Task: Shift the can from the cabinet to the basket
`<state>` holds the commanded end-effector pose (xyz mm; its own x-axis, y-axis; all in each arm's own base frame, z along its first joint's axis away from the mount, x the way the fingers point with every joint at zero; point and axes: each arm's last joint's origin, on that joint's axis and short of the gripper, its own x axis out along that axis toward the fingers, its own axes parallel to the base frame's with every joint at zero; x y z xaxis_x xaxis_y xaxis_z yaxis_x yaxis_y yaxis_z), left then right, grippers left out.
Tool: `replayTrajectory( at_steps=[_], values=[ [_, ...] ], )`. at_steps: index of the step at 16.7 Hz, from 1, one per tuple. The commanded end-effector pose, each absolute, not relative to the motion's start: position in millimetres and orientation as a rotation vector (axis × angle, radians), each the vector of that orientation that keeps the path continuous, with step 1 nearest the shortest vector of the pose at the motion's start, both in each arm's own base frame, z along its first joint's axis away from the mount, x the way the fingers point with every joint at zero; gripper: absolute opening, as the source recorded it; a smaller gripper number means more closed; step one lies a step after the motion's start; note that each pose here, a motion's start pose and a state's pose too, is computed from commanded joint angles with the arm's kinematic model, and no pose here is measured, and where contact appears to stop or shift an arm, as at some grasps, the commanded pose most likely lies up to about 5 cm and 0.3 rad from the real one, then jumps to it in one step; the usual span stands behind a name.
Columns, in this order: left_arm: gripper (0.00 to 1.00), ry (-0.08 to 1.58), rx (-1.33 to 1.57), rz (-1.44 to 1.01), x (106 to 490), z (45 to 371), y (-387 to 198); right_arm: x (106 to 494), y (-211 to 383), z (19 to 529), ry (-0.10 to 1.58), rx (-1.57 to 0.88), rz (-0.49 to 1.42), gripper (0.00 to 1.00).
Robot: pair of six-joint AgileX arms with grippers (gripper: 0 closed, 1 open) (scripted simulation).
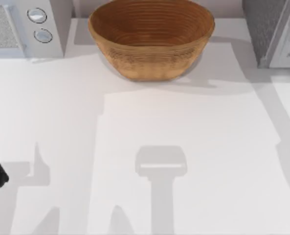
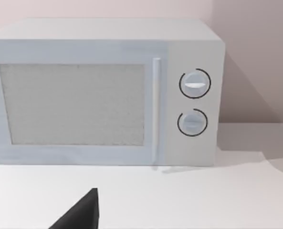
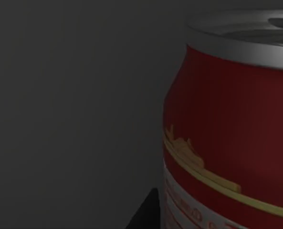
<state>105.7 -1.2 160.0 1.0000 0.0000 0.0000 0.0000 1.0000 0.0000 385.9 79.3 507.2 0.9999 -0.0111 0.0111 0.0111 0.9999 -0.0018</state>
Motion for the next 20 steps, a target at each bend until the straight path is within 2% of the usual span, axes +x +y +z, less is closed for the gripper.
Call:
replayTrajectory(
  at_steps=[3,6,15,20],
  values=[
    [1.0,0.0,0.0,0.0,105.7,160.0,-1.2,384.4,80.1,508.2,-0.013,0.0,-0.009,0.0],
    [1.0,0.0,0.0,0.0,105.7,160.0,-1.2,360.1,84.5,520.9,-0.015,-0.003,-0.009,0.0],
    [1.0,0.0,0.0,0.0,105.7,160.0,-1.2,218.5,83.9,565.5,-0.012,-0.001,-0.01,0.0],
    [1.0,0.0,0.0,0.0,105.7,160.0,-1.2,205.4,81.6,567.5,-0.012,0.0,-0.009,0.0]
  ],
)
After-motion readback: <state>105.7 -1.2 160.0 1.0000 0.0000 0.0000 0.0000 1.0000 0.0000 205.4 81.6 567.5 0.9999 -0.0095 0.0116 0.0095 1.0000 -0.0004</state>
